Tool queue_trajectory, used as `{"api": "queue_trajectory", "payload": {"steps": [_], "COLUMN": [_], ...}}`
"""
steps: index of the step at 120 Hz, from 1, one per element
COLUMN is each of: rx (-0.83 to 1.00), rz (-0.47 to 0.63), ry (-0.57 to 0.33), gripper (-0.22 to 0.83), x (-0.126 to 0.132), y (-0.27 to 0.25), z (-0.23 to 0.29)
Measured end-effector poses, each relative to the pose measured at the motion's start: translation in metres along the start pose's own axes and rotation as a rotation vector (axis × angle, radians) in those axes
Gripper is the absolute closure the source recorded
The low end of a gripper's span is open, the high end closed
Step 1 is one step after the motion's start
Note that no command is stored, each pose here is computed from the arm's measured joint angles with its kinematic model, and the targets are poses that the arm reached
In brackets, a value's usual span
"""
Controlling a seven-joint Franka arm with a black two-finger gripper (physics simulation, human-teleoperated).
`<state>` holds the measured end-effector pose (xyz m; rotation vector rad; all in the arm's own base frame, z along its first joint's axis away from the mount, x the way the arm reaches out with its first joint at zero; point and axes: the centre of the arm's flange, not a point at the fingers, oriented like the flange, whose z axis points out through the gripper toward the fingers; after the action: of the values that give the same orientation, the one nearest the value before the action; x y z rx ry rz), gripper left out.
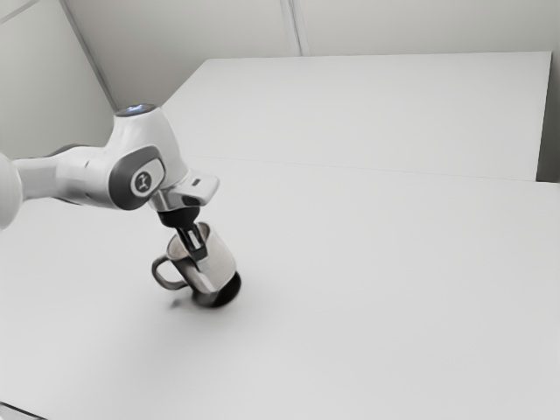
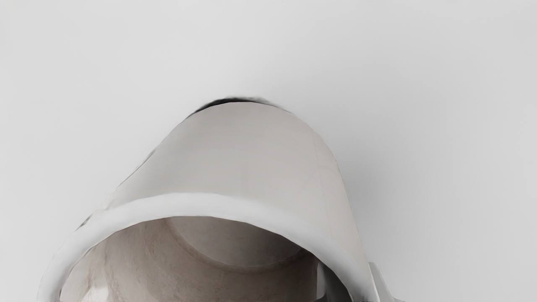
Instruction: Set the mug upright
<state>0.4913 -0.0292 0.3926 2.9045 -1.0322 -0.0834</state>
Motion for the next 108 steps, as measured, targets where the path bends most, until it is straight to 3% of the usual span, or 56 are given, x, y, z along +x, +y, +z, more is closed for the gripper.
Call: {"api": "queue_trajectory", "payload": {"steps": [32,55,67,93,108], "rx": [0.081,0.095,0.098,0.1,0.103], "rz": [-0.013,-0.012,-0.017,-0.036,-0.113], "ry": [0.005,0.003,0.004,0.013,0.066], "gripper": [0.79,0.39,0.24,0.09,0.05], "x": [0.007,0.011,0.012,0.012,0.009], "y": [0.004,0.009,0.01,0.01,0.01], "z": [-0.001,-0.001,-0.001,-0.006,-0.038]}}
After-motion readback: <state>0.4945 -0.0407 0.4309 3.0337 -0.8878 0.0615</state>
